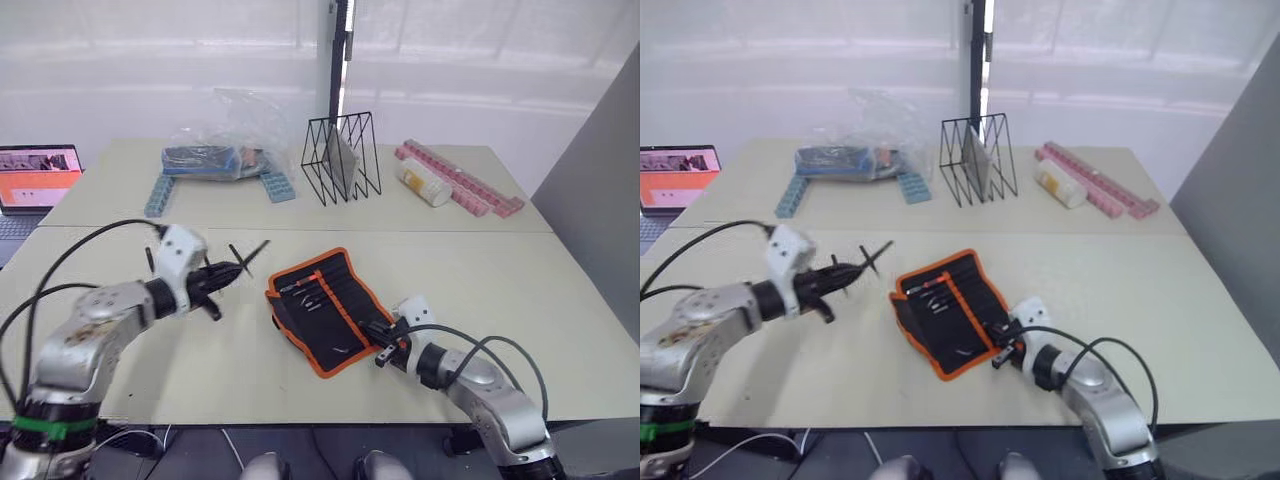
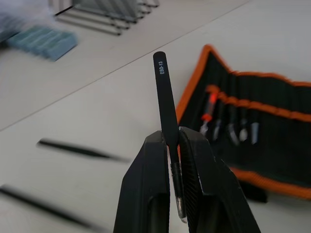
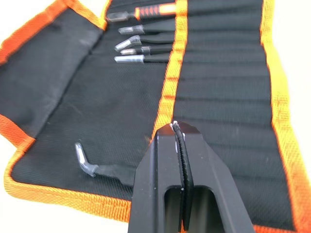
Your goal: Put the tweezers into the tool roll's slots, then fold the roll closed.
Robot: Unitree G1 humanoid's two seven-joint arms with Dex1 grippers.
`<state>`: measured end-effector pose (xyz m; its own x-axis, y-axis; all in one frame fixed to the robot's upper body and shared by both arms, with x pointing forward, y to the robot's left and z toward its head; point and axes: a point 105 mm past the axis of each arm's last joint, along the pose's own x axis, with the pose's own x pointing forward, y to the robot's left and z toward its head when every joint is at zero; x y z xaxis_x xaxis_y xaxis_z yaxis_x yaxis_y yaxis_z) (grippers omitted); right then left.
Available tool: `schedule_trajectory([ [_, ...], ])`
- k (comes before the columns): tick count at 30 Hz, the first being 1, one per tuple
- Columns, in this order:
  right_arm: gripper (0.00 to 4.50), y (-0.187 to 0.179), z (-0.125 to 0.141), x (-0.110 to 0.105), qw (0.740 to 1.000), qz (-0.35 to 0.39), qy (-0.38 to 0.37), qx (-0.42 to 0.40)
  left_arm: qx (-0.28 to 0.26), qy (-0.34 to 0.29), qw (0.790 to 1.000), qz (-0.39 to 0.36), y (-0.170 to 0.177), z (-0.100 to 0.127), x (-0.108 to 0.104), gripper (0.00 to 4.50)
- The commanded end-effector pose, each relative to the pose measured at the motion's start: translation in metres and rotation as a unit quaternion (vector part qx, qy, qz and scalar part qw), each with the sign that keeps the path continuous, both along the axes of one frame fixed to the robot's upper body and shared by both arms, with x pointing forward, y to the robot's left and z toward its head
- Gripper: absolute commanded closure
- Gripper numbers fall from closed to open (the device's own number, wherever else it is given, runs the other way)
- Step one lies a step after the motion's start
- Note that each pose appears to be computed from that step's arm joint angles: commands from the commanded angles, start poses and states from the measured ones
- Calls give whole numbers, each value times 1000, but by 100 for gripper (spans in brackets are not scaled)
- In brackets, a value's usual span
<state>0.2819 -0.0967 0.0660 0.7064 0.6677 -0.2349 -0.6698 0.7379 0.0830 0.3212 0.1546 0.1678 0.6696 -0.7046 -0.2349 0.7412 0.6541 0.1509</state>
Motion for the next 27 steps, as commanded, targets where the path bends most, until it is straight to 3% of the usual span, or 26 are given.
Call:
schedule_trajectory([
  [1,447,-2,1,3,1000,-18,-17,-4,17,20,998,-52,-29,-12,4,450],
  [8,447,-5,-5,3,999,-39,-8,-18,79,107,987,-93,-44,-47,-5,450],
  [20,447,5,0,-1,999,-44,-10,-23,157,168,966,-119,-45,-62,-18,450],
  [27,447,10,5,-2,999,-43,-15,-26,188,152,964,-112,-54,-65,-7,450],
])
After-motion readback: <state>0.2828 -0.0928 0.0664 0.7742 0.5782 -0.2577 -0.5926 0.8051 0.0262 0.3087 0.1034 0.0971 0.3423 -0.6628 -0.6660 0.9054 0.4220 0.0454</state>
